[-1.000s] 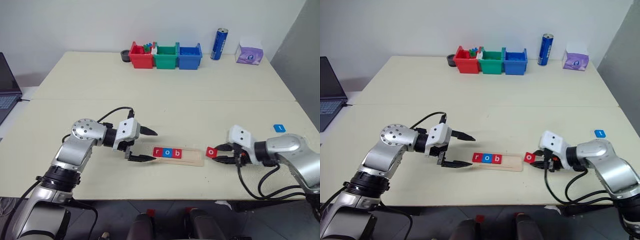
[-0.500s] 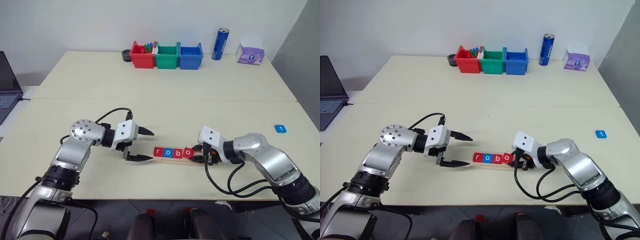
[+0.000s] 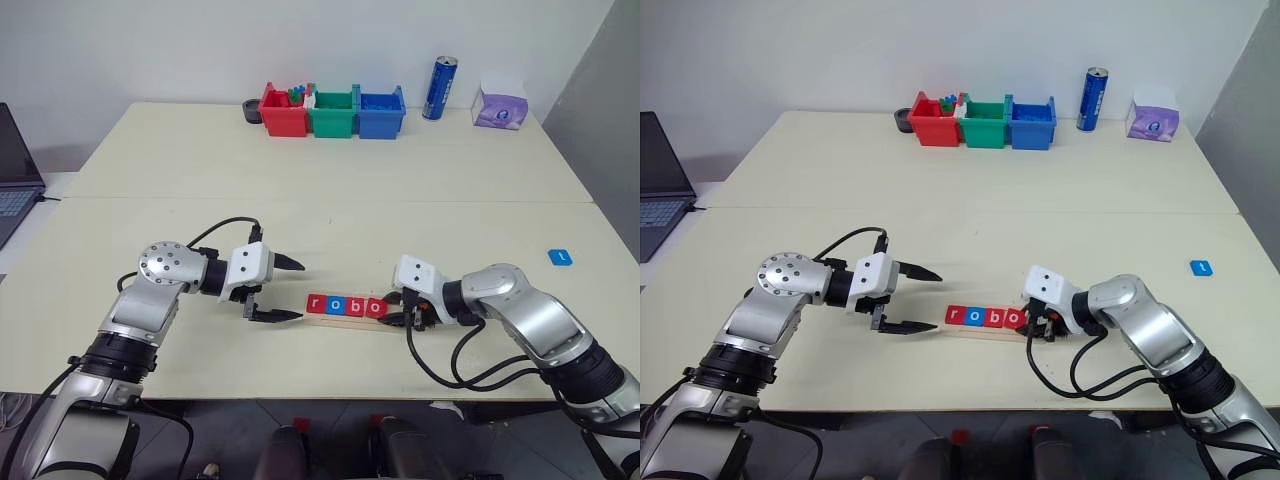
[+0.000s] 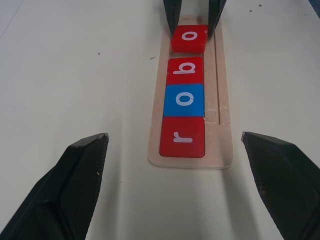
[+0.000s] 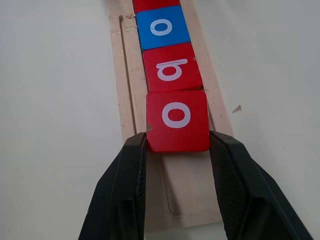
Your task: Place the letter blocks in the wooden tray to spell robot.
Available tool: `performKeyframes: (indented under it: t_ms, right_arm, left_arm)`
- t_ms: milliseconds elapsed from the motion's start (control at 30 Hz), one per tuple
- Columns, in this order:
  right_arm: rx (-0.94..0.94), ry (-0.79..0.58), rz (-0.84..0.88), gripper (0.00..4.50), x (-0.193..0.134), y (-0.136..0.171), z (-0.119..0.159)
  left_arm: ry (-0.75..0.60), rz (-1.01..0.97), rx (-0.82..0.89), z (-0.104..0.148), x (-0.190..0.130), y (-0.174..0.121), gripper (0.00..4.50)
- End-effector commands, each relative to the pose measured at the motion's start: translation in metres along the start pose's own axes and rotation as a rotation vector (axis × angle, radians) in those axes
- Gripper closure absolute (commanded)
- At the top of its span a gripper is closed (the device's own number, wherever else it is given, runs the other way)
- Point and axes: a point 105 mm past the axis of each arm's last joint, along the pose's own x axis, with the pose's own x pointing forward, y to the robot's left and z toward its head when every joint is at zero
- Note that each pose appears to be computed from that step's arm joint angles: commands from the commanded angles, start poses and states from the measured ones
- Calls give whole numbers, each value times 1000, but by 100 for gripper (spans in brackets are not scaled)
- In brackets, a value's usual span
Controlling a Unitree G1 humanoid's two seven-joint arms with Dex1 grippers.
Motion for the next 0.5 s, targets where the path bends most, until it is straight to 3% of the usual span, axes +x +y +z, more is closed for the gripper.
performKeyframes:
  t_ms: [33,67,333,367,500]
  right_arm:
    - [-51,-13,7,305,-2,0,10]
    - [-53,-13,6,305,-2,0,11]
    - [-56,-35,-25,24,-6,-8,18]
    - [-54,-41,-28,3,-7,-8,20]
    - [-67,-75,-38,3,-20,-5,29]
  left_arm:
    - [-4,32,36,9,-6,5,0]
    - [-4,33,36,9,-6,5,0]
    - [-3,40,33,6,-4,5,0]
    - [-3,41,31,4,-4,5,0]
    - [3,54,20,-3,-7,4,0]
